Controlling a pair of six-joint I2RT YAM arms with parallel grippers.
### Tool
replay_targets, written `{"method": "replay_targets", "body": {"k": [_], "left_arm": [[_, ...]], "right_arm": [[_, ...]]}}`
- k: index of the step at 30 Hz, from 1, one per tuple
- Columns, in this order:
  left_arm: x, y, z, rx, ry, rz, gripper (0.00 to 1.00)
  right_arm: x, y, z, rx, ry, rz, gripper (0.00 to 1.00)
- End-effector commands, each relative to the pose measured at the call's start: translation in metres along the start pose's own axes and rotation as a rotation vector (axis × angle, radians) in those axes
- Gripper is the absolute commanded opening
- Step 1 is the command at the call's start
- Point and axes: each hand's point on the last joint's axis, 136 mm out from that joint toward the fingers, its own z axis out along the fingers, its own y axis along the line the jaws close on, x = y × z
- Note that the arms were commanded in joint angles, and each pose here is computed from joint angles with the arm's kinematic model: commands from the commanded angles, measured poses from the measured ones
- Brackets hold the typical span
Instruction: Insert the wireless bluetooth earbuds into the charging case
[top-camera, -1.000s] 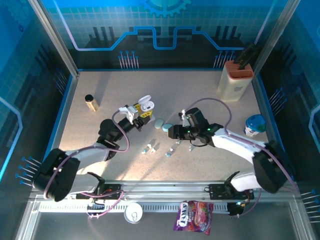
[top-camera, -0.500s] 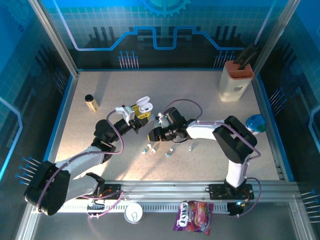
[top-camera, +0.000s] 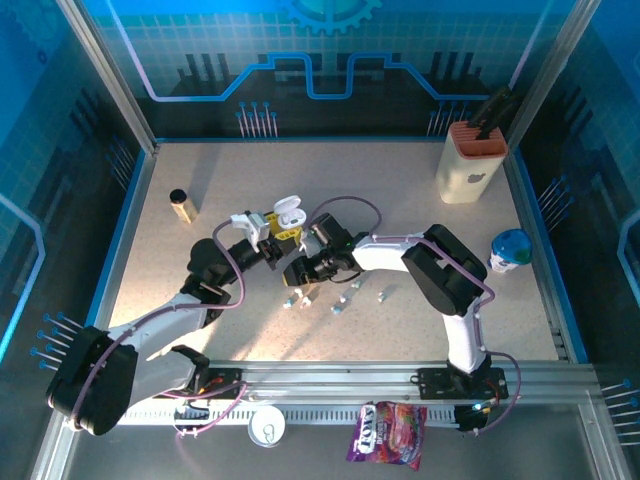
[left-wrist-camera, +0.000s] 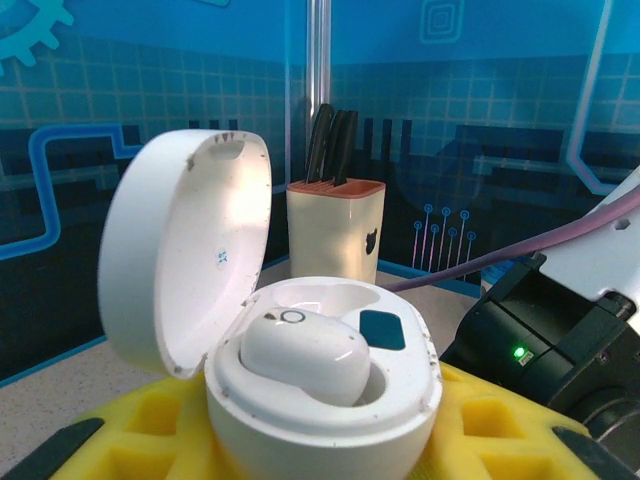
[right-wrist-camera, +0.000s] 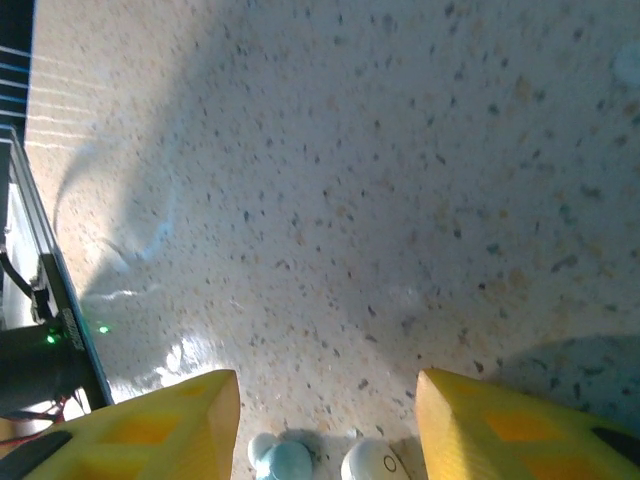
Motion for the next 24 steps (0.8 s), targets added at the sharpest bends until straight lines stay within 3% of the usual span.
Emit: {"method": "replay_targets", "body": {"k": [1,15,24], "left_arm": [[-0.014,-0.002,-0.001,0.017,-0.033,0.018,0.31],[-0.01,-0.002,0.002,0.023,-0.026,0.011,0.31],[-0.007,-0.001,0.003,0.027,-0.02,0.002,0.31]], "right_arm": [[0.018,0.003,0.007,0.015,0.074,-0.024,0.49],[0.037,0.0,-0.005,0.041,0.088,-0.029,0.46],[0.039,0.004,-0.005,0.01,0.079,-0.017,0.38]]}}
